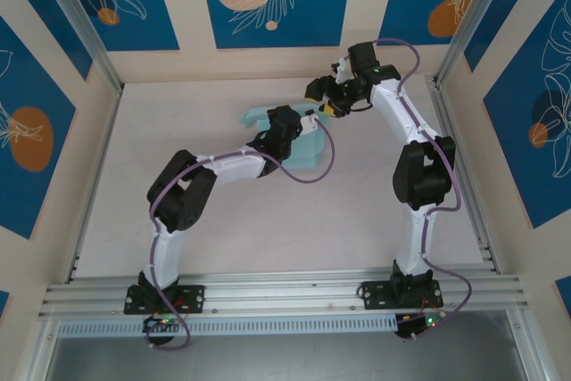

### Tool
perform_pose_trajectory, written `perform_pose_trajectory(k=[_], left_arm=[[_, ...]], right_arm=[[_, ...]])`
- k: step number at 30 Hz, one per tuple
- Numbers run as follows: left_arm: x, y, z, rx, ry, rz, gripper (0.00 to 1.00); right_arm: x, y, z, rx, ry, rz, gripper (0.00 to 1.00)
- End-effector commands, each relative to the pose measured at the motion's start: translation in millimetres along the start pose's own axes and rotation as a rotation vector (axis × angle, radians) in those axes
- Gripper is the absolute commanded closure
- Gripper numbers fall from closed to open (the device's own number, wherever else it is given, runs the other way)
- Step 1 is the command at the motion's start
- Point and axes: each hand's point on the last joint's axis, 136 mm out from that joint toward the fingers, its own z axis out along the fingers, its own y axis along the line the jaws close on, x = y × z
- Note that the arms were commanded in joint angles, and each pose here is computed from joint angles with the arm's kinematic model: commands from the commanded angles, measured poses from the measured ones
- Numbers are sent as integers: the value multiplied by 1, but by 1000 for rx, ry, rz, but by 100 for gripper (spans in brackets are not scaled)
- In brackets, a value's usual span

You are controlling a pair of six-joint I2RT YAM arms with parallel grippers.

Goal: Fold the paper box

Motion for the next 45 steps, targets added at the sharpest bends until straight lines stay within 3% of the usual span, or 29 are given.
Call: perform_pose_trajectory(k=[1, 10, 23, 27, 32, 37, 45], left_arm=[[-17, 8, 1, -42, -29, -34, 100], [-24, -8, 15, -18, -28, -6, 99], [-37, -40, 25, 120, -74, -41, 80], [-38, -42, 19, 144, -97, -67, 83], [-33, -48, 18, 137, -91, -87, 100], [-29, -49, 16, 113, -99, -94, 100], [-30, -46, 15, 105, -107, -66, 100]], right_arm=[[-2, -9, 6, 34, 35, 31, 29], [-2, -42, 30, 98, 96, 101, 25], [-15, -66, 34, 68, 83, 132, 22], [-15, -66, 41, 47, 94, 143, 23], [-8, -59, 49, 28, 111, 134, 24], [-10, -55, 41, 44, 104, 115, 24], [-33, -77, -31, 329, -72, 16, 23]])
